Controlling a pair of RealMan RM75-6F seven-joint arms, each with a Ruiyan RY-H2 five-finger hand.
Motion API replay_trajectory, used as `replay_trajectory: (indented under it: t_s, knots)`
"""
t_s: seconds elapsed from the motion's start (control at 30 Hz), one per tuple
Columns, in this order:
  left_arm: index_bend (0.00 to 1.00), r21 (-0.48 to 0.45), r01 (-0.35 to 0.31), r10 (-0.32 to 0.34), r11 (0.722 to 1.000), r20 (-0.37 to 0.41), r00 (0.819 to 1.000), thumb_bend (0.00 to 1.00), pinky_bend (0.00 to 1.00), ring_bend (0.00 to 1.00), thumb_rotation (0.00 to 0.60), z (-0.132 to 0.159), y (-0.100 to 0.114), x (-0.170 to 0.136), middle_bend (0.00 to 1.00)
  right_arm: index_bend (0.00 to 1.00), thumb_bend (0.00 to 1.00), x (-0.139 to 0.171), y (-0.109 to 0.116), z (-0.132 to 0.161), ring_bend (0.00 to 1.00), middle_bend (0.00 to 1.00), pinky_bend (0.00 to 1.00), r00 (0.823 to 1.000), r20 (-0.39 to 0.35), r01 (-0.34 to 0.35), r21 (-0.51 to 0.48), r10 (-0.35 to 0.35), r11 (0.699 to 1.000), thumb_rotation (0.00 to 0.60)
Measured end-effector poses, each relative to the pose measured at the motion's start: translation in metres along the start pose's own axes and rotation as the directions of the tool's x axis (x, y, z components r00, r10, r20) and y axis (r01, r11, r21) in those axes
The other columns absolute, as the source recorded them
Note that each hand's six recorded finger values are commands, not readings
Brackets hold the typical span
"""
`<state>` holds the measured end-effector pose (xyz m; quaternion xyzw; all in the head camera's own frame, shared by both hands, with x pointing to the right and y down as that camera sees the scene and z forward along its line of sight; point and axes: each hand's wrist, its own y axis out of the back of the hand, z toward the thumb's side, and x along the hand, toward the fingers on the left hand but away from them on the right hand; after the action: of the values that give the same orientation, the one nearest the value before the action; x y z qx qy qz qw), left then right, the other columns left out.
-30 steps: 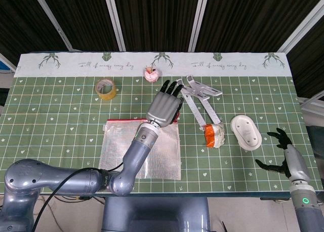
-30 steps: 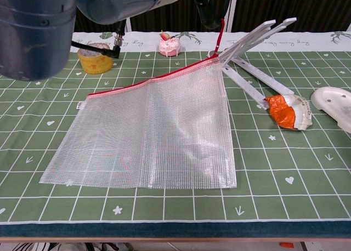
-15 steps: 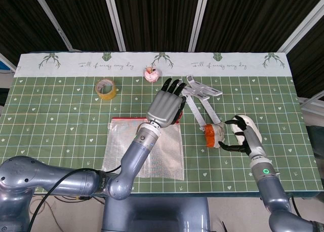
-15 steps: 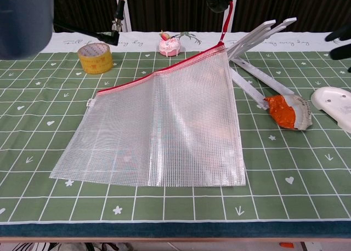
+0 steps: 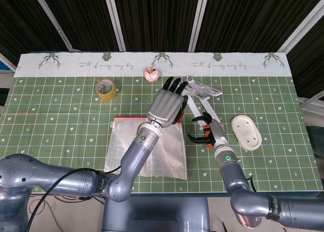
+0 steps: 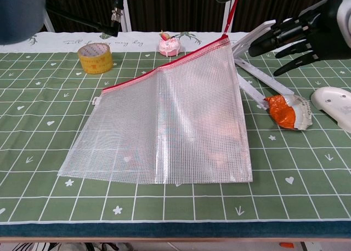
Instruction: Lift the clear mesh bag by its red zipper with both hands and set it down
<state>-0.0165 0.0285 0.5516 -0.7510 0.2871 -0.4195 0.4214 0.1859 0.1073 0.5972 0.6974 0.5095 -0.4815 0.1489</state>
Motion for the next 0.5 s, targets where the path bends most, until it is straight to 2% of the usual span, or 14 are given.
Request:
replay_trajectory:
  t_s: [0.2, 0.5]
  knots:
    - [0.58, 0.001, 0.004, -0.004, 1.000, -0.002, 1.000, 0.39, 0.00, 0.00, 0.600, 0.000, 0.001, 0.000, 0.11, 0.41, 0.39, -0.004, -0.012, 0.002, 0.00, 0.09, 0.21, 1.000, 0.017, -0.015, -0.031, 0.015, 0.999, 0.600]
    - [0.58, 0.001, 0.004, -0.004, 1.000, 0.001, 1.000, 0.39, 0.00, 0.00, 0.600, 0.003, 0.002, 0.000, 0.11, 0.43, 0.39, -0.003, -0.025, 0.014, 0.00, 0.09, 0.21, 0.999, 0.003, -0.033, -0.054, 0.033, 0.998, 0.600]
